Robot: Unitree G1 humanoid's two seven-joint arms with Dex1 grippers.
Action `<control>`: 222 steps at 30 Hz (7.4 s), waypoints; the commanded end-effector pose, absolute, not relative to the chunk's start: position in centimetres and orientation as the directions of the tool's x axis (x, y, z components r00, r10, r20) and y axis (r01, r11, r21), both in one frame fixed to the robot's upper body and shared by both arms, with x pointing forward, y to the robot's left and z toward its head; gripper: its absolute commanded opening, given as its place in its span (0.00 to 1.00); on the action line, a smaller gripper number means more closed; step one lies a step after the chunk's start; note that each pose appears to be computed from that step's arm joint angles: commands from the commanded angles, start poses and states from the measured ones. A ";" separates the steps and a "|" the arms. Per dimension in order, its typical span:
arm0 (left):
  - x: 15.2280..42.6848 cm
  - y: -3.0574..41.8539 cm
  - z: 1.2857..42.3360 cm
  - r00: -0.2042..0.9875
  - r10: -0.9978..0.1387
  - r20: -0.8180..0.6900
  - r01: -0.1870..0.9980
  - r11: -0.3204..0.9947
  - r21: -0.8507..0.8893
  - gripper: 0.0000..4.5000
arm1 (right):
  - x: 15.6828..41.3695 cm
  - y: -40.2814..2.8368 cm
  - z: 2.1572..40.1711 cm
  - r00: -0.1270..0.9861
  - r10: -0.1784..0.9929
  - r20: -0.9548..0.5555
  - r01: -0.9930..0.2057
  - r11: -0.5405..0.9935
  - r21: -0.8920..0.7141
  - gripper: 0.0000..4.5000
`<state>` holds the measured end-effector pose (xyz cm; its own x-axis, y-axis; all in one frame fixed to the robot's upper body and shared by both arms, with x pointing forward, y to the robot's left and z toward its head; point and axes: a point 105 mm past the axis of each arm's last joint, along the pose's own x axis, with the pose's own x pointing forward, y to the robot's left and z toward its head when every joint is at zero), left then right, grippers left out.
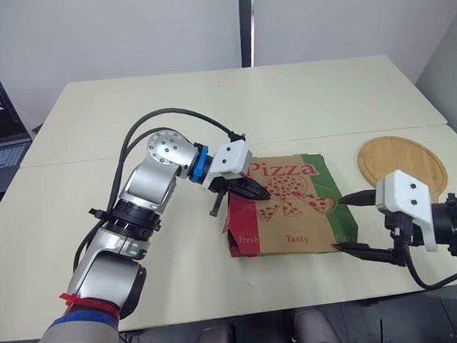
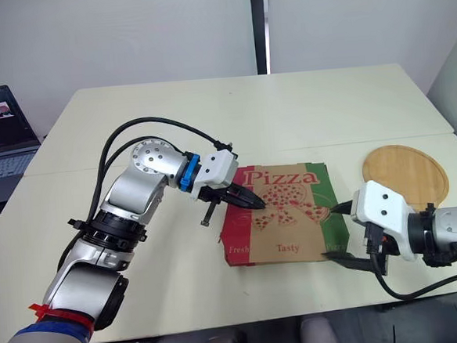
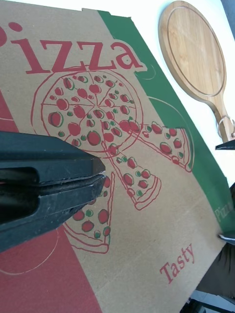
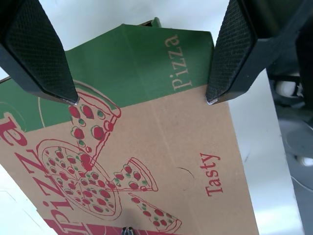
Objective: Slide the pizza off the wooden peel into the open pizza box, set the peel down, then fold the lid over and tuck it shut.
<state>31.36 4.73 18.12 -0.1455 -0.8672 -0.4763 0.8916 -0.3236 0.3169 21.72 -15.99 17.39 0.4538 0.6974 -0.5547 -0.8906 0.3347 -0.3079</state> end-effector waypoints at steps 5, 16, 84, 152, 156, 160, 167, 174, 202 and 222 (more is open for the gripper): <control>31.3 4.6 18.8 -0.142 -0.870 -0.473 0.874 -0.334 0.352 0.00 | 21.3 -15.1 17.8 0.438 0.711 -0.550 -0.893 0.271 -0.360 0.99; 31.1 4.3 18.7 -0.150 -0.871 -0.468 0.871 -0.341 0.354 0.00 | 21.0 -15.2 17.6 0.390 0.723 -0.570 -0.920 0.276 -0.279 0.99; 28.8 4.7 15.2 -0.182 -0.791 -0.585 0.827 -0.444 0.344 0.00 | 23.0 -15.5 17.1 0.572 0.658 -0.490 -0.815 0.388 -0.430 0.99; 28.1 10.6 14.4 -0.040 -0.815 -0.578 0.960 -0.192 0.204 0.00 | 26.1 -7.7 14.9 0.445 0.808 -0.386 -0.855 0.254 -0.453 0.01; 28.2 11.1 14.6 -0.030 -0.811 -0.584 0.960 -0.185 0.208 0.00 | 26.0 -7.6 14.9 0.441 0.809 -0.388 -0.856 0.250 -0.452 0.01; 28.8 12.8 15.5 0.018 -0.812 -0.584 0.972 -0.122 0.200 0.00 | 25.9 -7.5 14.8 0.436 0.811 -0.390 -0.859 0.245 -0.450 0.01; 30.1 13.7 17.2 0.116 -0.835 -0.537 0.972 -0.015 0.233 0.00 | 25.6 -7.3 12.8 0.425 0.794 -0.434 -0.862 0.208 -0.463 0.01; 30.0 10.7 16.1 0.103 -0.863 -0.494 0.960 -0.045 0.277 0.00 | 25.5 -8.0 10.0 0.430 0.761 -0.485 -0.875 0.220 -0.431 0.01; 33.4 18.3 15.9 0.662 -0.716 -0.220 0.744 0.595 0.304 0.00 | 27.6 -21.0 17.6 0.850 0.506 -0.149 -0.490 0.654 -0.576 0.01; 28.8 31.2 8.1 0.981 -0.082 -0.175 0.134 0.941 0.311 0.00 | 24.4 -41.2 14.9 0.986 -0.060 -0.155 -0.031 0.851 -0.524 0.01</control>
